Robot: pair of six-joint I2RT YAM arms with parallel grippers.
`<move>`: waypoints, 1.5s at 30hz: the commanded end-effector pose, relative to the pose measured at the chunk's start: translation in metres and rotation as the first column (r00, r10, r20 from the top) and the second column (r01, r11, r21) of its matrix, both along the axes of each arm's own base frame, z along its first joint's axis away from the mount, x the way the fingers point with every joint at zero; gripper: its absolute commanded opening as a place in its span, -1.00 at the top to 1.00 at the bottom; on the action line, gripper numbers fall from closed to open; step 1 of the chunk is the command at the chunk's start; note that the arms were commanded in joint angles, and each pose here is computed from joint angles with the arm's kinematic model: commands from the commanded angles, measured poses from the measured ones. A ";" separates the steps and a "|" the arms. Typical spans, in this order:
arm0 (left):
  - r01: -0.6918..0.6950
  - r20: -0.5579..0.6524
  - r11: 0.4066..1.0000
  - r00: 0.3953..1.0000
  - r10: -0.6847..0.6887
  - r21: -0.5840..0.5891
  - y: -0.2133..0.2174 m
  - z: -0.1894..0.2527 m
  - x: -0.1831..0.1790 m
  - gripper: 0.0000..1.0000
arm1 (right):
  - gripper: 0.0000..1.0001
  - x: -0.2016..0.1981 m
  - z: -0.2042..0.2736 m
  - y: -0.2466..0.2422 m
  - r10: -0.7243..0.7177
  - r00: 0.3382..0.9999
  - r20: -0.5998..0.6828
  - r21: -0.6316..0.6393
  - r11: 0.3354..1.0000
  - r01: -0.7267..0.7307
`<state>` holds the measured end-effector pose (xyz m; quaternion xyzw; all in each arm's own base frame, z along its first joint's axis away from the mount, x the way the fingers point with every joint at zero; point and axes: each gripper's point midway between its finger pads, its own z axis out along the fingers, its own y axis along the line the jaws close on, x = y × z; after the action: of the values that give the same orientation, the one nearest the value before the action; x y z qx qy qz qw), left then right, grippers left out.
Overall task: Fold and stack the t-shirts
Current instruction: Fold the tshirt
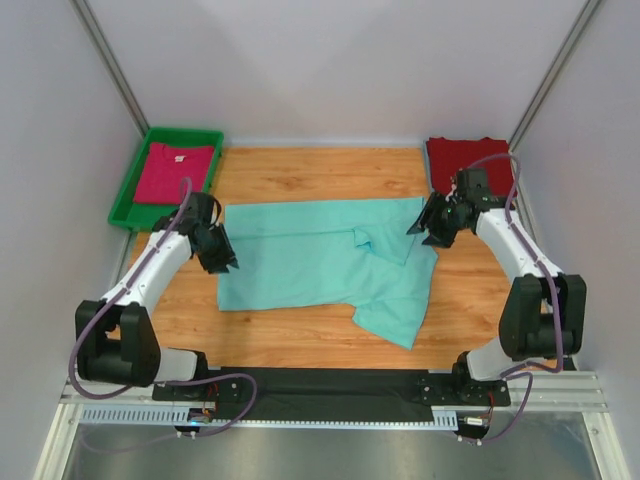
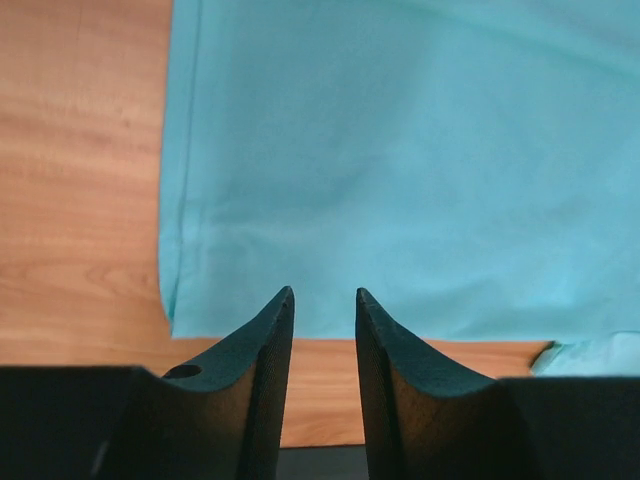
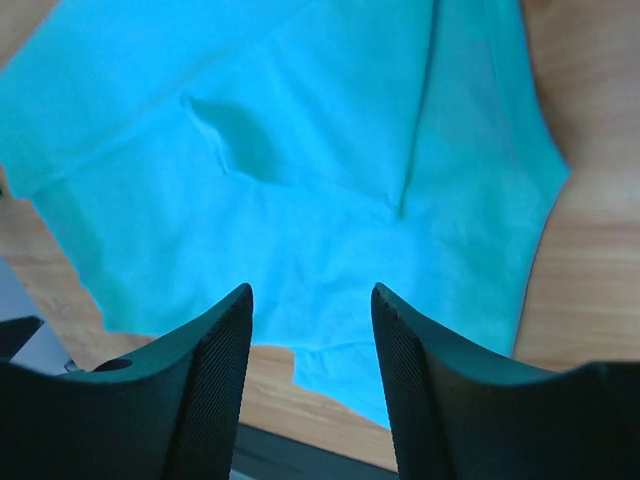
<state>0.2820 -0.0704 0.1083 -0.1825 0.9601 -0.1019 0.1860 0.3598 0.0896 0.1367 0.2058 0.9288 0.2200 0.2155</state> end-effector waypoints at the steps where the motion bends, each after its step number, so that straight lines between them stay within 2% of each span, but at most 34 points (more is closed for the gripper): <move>1: -0.205 -0.129 0.978 0.971 0.199 -0.031 0.016 -0.032 -0.041 0.24 | -0.08 -0.045 -0.012 0.025 0.067 0.996 -0.053 0.126 0.990 -0.060; 3: -0.276 -0.129 0.959 0.955 0.266 -0.068 0.024 -0.037 -0.053 0.24 | -0.09 -0.074 -0.029 0.027 0.090 0.991 -0.097 0.128 0.989 -0.078; 4: -0.314 -0.114 0.947 0.946 0.305 -0.074 0.032 -0.036 -0.052 0.24 | -0.09 -0.084 -0.024 0.027 0.095 0.993 -0.071 0.125 0.988 -0.086; 7: -0.332 -0.074 0.941 0.942 0.327 -0.069 0.039 -0.034 -0.052 0.20 | -0.11 -0.112 -0.038 0.025 0.107 0.988 -0.108 0.125 0.988 -0.093; 10: -0.344 -0.129 0.936 0.934 0.334 -0.072 0.036 -0.043 -0.059 0.18 | -0.10 -0.135 -0.057 0.011 0.053 0.975 -0.216 0.053 0.998 -0.042; 13: -0.378 -0.181 0.923 0.915 0.362 -0.067 0.034 -0.054 -0.068 0.14 | -0.11 -0.147 -0.064 0.005 0.019 0.967 -0.253 0.024 1.000 -0.013; 20: -0.442 -0.246 0.897 0.870 0.428 -0.004 0.040 -0.073 -0.092 0.16 | -0.11 -0.157 -0.068 -0.003 -0.050 0.958 -0.281 -0.016 0.999 0.048; 29: -0.458 -0.258 0.889 0.855 0.450 0.033 0.048 -0.088 -0.090 0.16 | -0.15 -0.175 -0.085 0.000 -0.082 0.932 -0.352 0.009 0.996 0.091; 32: -0.464 -0.257 0.886 0.853 0.455 0.028 0.049 -0.091 -0.086 0.18 | -0.15 -0.177 -0.091 -0.005 -0.090 0.929 -0.359 -0.018 0.996 0.090; 36: -0.465 -0.257 0.885 0.852 0.455 0.025 0.050 -0.094 -0.083 0.29 | -0.16 -0.177 -0.099 -0.007 -0.097 0.920 -0.381 -0.036 0.995 0.090; 40: -0.462 -0.267 0.886 0.851 0.451 0.024 0.050 -0.095 -0.080 0.49 | -0.14 -0.181 -0.110 -0.009 -0.105 0.910 -0.402 -0.050 0.994 0.093; 45: -0.469 -0.255 0.882 0.849 0.463 0.038 0.053 -0.094 -0.080 0.54 | -0.13 -0.186 -0.119 -0.006 -0.089 0.895 -0.438 -0.040 0.996 0.080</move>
<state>0.1948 -0.0226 0.0117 -0.4155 0.9064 -0.0456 0.0609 0.1696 0.0846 0.0221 0.2835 0.9471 0.1501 0.0060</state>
